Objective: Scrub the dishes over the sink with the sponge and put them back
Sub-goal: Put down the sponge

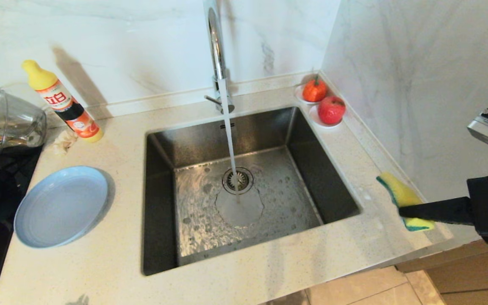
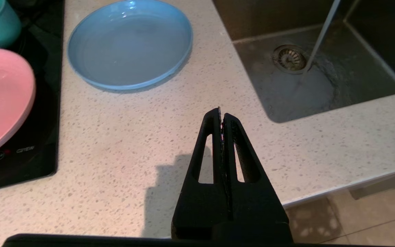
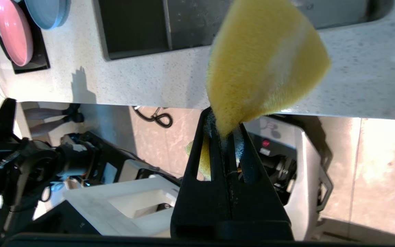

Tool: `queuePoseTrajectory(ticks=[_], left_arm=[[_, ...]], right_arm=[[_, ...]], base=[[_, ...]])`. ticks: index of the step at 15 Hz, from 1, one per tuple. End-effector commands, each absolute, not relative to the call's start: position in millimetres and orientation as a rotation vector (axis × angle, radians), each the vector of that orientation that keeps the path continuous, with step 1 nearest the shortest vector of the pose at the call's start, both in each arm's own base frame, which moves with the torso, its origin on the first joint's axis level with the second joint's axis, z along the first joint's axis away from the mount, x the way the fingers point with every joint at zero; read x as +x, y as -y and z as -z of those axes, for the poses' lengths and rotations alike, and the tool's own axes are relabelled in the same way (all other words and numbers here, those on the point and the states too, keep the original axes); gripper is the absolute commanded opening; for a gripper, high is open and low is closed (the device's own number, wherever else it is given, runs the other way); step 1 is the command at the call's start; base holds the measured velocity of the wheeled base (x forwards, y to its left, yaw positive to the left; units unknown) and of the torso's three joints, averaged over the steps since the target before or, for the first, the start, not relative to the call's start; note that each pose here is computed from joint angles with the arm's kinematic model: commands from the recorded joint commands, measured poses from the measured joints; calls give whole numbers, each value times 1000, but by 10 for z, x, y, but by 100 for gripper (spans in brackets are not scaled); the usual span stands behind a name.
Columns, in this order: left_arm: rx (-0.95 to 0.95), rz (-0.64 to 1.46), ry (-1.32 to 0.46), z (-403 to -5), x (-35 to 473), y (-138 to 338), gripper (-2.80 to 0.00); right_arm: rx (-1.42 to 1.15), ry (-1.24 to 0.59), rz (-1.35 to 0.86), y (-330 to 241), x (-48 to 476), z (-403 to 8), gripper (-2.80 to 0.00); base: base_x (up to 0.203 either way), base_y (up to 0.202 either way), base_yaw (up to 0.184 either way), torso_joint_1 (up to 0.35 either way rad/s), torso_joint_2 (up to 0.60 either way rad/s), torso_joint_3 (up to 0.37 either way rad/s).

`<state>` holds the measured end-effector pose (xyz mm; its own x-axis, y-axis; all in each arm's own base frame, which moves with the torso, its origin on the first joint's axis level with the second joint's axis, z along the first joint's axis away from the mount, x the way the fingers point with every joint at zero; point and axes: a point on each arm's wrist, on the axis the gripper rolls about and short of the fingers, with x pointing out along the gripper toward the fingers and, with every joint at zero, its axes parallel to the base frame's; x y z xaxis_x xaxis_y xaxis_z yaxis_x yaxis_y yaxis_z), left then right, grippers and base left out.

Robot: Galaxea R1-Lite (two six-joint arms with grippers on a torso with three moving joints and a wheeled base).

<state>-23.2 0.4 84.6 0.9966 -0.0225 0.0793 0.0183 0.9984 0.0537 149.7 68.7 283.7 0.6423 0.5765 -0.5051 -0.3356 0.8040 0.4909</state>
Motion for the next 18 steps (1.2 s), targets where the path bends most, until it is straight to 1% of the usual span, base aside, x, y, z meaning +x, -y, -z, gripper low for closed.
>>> queuePoseTrajectory(ticks=[1, 7, 11, 15, 18], left_arm=[[49, 23, 48, -742, -206, -3, -280], [49, 23, 48, -742, -206, -3, -280], [49, 23, 48, -742, -206, -3, -280], [49, 23, 48, -742, -206, -3, -280], [49, 23, 48, -742, -206, -3, -280]], right_arm=[[362, -672, -536, -628, 1383, -2847, -280], [256, -617, -462, -540, 1232, -2698, -280], [106, -536, -452, -455, 1022, -2553, -280], [70, -507, -464, -391, 825, -2463, -280], [-19, -479, -472, -304, 641, -2248, -280]], base=[[0, 0, 0, 0, 0, 0], [0, 0, 0, 0, 0, 0], [0, 0, 0, 0, 0, 0], [0, 0, 0, 0, 0, 0], [0, 0, 0, 0, 0, 0]])
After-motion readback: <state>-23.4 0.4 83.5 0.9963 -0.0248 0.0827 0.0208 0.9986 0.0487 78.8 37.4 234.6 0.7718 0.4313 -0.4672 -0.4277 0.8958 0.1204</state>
